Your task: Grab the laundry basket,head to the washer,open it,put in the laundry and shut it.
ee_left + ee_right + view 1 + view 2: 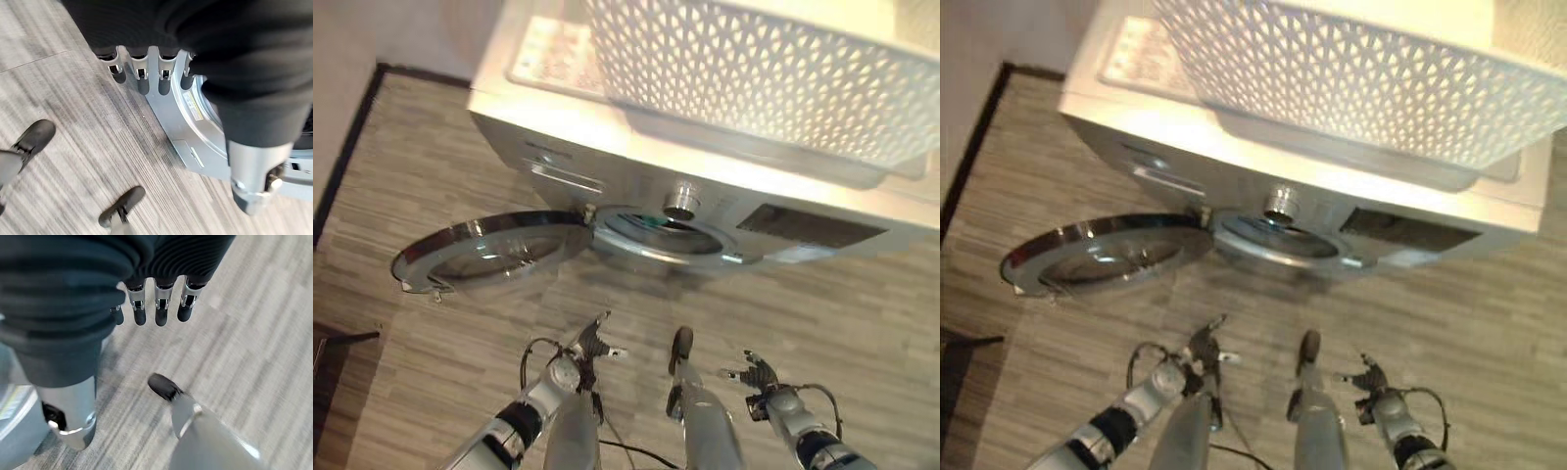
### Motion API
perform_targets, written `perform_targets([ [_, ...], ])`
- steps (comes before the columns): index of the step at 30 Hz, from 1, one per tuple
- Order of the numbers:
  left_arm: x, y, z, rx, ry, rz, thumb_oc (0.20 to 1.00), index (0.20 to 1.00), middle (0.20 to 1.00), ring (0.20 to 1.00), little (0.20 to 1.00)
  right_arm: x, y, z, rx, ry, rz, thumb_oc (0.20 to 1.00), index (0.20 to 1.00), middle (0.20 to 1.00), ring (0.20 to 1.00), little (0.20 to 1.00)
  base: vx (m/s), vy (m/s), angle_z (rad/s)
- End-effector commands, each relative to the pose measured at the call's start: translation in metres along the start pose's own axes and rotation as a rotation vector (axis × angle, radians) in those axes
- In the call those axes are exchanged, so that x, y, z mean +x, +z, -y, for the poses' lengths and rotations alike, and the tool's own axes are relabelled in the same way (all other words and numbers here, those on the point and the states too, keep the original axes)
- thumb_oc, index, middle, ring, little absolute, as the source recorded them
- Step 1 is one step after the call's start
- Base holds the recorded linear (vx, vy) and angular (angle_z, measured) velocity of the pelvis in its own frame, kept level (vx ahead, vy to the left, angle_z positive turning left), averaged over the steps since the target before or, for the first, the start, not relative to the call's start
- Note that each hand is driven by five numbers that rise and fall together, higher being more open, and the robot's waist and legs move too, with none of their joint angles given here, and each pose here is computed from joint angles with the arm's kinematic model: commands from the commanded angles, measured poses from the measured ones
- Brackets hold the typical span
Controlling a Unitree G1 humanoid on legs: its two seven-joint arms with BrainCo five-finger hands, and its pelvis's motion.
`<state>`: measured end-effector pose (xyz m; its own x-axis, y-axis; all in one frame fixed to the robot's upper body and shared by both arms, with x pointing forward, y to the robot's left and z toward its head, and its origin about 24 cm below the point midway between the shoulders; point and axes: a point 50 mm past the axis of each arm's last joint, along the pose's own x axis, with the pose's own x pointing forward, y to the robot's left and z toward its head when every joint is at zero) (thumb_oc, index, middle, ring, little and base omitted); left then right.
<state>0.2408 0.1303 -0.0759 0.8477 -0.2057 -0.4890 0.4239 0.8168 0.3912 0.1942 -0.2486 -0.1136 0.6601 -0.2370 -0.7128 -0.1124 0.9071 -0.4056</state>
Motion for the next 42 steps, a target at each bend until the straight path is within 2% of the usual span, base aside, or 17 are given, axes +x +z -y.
perform_targets([
  [1, -0.014, -0.034, -0.015, -0.195, 0.116, -0.104, 1.0, 1.0, 1.0, 1.0, 1.0, -0.011, -0.042, -0.004, -0.016, 0.032, -0.133, 1.0, 1.0, 1.0, 1.0, 1.0, 0.12, 0.134, 0.07],
  [5, -0.033, -0.069, -0.029, -0.161, 0.203, -0.221, 1.0, 1.0, 1.0, 1.0, 1.0, -0.018, -0.059, -0.013, -0.025, 0.064, -0.191, 1.0, 1.0, 1.0, 1.0, 1.0, 0.12, 0.078, 0.11],
  [8, -0.056, -0.092, -0.06, -0.179, 0.356, -0.287, 1.0, 1.0, 1.0, 1.0, 1.0, -0.023, -0.07, -0.019, -0.067, 0.1, -0.225, 1.0, 1.0, 1.0, 1.0, 1.0, 0.16, 0.082, 0.08],
  [11, -0.086, -0.09, -0.125, -0.223, 0.652, -0.206, 1.0, 1.0, 1.0, 1.0, 1.0, -0.03, -0.083, -0.027, -0.136, 0.164, -0.252, 1.0, 1.0, 1.0, 1.0, 1.0, 0.12, 0.075, 0.03],
  [14, -0.116, -0.091, -0.186, -0.11, 0.889, -0.227, 1.0, 1.0, 1.0, 1.0, 1.0, -0.029, -0.077, -0.031, -0.168, 0.207, -0.218, 1.0, 1.0, 1.0, 1.0, 1.0, 0.07, 0.061, -0.08],
  [18, -0.147, -0.084, -0.269, -0.004, 1.073, -0.322, 1.0, 1.0, 1.0, 1.0, 1.0, -0.025, -0.063, -0.028, -0.235, 0.231, -0.159, 1.0, 1.0, 1.0, 1.0, 1.0, -0.05, 0.036, -0.18],
  [20, -0.15, -0.058, -0.305, 0.101, 1.114, -0.33, 1.0, 1.0, 1.0, 1.0, 1.0, -0.022, -0.056, -0.025, -0.26, 0.224, -0.129, 1.0, 1.0, 1.0, 1.0, 1.0, -0.17, -0.012, -0.18],
  [22, -0.148, -0.031, -0.33, 0.12, 1.139, -0.306, 1.0, 1.0, 1.0, 1.0, 1.0, -0.018, -0.046, -0.021, -0.277, 0.209, -0.091, 1.0, 1.0, 1.0, 1.0, 1.0, -0.23, -0.068, 0.05],
  [23, -0.148, -0.004, -0.35, 0.146, 1.158, -0.278, 1.0, 1.0, 1.0, 1.0, 1.0, -0.016, -0.039, -0.019, -0.305, 0.208, -0.06, 1.0, 1.0, 1.0, 1.0, 1.0, -0.17, -0.06, 0.17],
  [28, -0.148, 0.027, -0.368, 0.174, 1.163, -0.247, 1.0, 1.0, 1.0, 1.0, 1.0, -0.015, -0.034, -0.018, -0.373, 0.221, -0.049, 1.0, 1.0, 1.0, 1.0, 1.0, -0.11, -0.013, 0.13],
  [30, -0.147, 0.056, -0.38, 0.081, 1.189, -0.145, 1.0, 1.0, 1.0, 1.0, 1.0, -0.018, -0.046, -0.021, -0.441, 0.261, -0.091, 1.0, 1.0, 1.0, 1.0, 1.0, -0.11, 0.026, 0.0],
  [33, -0.142, 0.072, -0.383, -0.028, 1.192, -0.065, 1.0, 1.0, 1.0, 1.0, 1.0, -0.027, -0.071, -0.025, -0.448, 0.305, -0.183, 1.0, 1.0, 1.0, 1.0, 1.0, -0.05, 0.038, 0.19],
  [37, -0.139, 0.074, -0.383, -0.015, 1.169, -0.093, 1.0, 1.0, 1.0, 1.0, 1.0, -0.041, -0.1, -0.032, -0.463, 0.363, -0.278, 1.0, 1.0, 1.0, 1.0, 1.0, -0.04, 0.085, 0.05],
  [41, -0.136, 0.075, -0.38, 0.076, 1.161, -0.118, 1.0, 1.0, 1.0, 1.0, 1.0, -0.05, -0.115, -0.041, -0.44, 0.397, -0.331, 1.0, 1.0, 1.0, 1.0, 1.0, -0.03, 0.079, -0.08],
  [42, -0.122, 0.066, -0.368, 0.105, 1.115, -0.124, 1.0, 1.0, 1.0, 1.0, 1.0, -0.052, -0.118, -0.041, -0.406, 0.383, -0.339, 1.0, 1.0, 1.0, 1.0, 1.0, -0.02, 0.073, -0.19],
])
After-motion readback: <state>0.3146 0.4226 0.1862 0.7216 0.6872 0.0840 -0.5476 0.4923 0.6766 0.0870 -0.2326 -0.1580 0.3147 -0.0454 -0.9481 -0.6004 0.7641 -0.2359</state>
